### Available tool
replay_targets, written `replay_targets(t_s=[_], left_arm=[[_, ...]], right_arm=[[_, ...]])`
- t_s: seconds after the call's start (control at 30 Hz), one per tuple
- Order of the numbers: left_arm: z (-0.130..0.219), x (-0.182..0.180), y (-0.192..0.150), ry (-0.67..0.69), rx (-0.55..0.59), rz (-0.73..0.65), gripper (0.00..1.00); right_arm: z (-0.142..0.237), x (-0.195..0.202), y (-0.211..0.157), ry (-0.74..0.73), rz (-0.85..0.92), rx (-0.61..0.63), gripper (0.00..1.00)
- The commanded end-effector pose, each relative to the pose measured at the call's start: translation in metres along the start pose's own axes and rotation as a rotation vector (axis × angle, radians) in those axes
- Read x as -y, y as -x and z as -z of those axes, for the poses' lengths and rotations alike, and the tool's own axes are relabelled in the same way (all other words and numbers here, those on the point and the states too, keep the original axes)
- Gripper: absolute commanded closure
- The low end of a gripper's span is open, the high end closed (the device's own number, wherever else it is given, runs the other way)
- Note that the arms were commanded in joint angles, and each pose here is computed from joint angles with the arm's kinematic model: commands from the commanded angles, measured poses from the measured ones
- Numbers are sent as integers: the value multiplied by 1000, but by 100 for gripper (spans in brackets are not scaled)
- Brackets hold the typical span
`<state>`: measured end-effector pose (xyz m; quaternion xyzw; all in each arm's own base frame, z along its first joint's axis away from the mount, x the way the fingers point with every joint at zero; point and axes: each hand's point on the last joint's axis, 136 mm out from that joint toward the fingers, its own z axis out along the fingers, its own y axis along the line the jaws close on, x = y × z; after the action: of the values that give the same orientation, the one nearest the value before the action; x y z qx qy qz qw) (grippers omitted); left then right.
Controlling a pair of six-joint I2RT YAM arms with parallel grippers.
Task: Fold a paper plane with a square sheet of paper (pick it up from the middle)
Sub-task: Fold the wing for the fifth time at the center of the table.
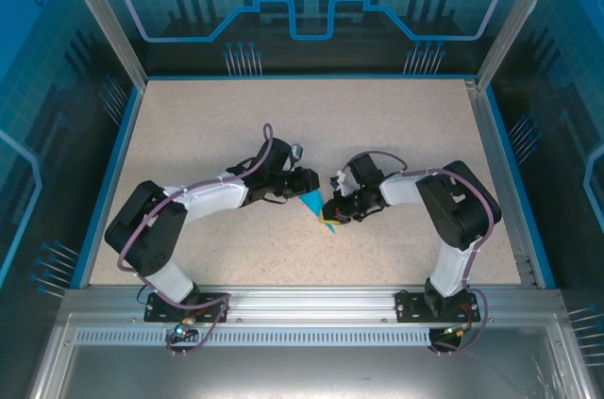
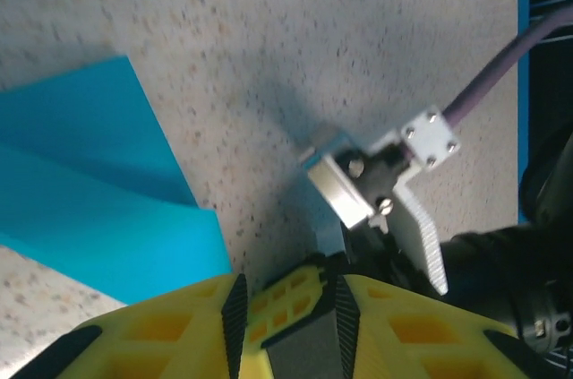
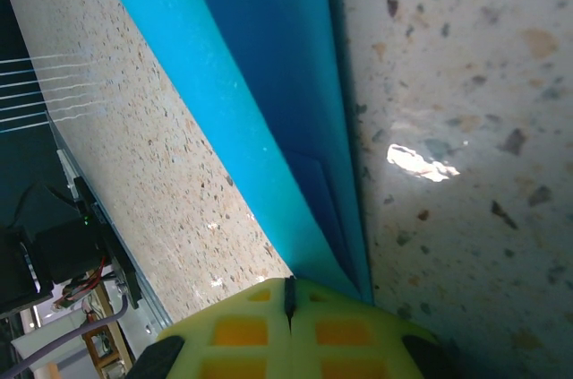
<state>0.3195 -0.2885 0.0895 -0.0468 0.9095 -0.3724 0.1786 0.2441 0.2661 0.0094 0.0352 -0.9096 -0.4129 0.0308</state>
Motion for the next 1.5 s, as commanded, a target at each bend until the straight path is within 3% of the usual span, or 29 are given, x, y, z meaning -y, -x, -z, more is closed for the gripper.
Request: replay_targets(t_s=[0.0,0.27,0.43,0.63,0.87,1.0,1.17,1.47], left_arm=[[-11,-14,-6,13,1,43,65],[-38,-18,-10,3,-46,52,64],[-50,-44,-12,107,-53,101,66],[-56,-72,-23,206,-74,152,69],[-57,-74,-28,204,-86,163,69],[-56,-74,-28,209,-89,168,70],[-57,-78,-28,234,-94,180,72],[-57,-101,-29,272,-98,230,74]], right_arm=[[-6,45,-30,-132,-151,-68,100],[-5,45,-30,-130,-156,-61,100],[0,38,-27,-117,-138,-43,100],[15,5,-14,-46,-65,12,100],[14,-30,6,30,2,37,99],[1,-22,9,1,-17,23,98],[-6,19,-6,-116,-80,-13,98],[5,27,-37,-100,-77,-51,91]])
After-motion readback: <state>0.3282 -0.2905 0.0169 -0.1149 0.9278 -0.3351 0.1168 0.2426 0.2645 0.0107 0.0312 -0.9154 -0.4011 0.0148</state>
